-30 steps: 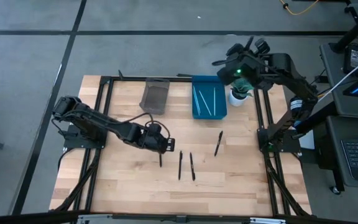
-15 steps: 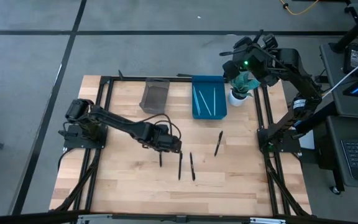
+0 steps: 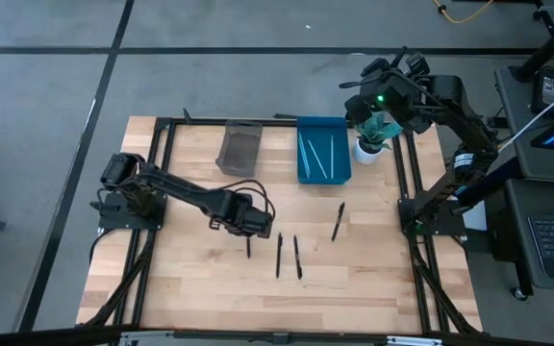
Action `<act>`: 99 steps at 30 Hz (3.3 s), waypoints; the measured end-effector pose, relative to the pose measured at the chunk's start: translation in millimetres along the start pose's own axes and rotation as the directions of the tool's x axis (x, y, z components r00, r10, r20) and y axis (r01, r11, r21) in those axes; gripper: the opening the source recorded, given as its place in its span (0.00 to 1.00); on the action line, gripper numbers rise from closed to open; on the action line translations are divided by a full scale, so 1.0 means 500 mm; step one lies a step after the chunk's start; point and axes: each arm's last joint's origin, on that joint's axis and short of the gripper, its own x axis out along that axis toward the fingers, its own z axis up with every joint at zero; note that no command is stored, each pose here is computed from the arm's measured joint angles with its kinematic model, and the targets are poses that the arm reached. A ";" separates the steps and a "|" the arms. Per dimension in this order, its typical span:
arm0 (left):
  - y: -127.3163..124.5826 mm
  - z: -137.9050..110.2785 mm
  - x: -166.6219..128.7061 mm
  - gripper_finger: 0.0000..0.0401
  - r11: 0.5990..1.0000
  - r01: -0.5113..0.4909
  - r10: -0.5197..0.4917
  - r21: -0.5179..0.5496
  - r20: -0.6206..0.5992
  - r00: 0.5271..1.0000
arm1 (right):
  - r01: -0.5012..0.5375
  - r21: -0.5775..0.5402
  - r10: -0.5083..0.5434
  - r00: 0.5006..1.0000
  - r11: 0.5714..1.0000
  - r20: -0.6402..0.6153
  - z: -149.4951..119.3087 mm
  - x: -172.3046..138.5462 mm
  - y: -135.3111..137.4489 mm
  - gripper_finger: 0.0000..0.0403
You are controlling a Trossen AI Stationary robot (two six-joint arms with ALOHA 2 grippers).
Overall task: Sort pens & pencils
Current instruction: Put the left black pen into the gray bin
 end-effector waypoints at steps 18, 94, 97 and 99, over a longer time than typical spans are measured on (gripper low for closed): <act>-0.002 -0.007 0.016 0.19 0.997 -0.021 0.021 -0.077 0.004 1.000 | 0.002 -0.023 -0.002 1.000 1.000 0.000 0.000 0.000 0.000 0.19; -0.017 0.011 0.140 0.21 0.985 -0.157 0.150 -0.068 -0.089 0.985 | 0.001 -0.065 0.000 1.000 0.998 0.004 0.001 0.000 0.000 0.19; -0.017 0.011 0.140 0.21 0.985 -0.157 0.151 -0.067 -0.088 0.985 | 0.000 -0.065 0.000 1.000 0.998 0.004 0.001 0.000 0.001 0.19; -0.017 0.011 0.139 0.21 0.985 -0.158 0.152 -0.067 -0.088 0.984 | 0.001 -0.065 0.000 1.000 0.998 0.005 0.002 0.000 0.000 0.19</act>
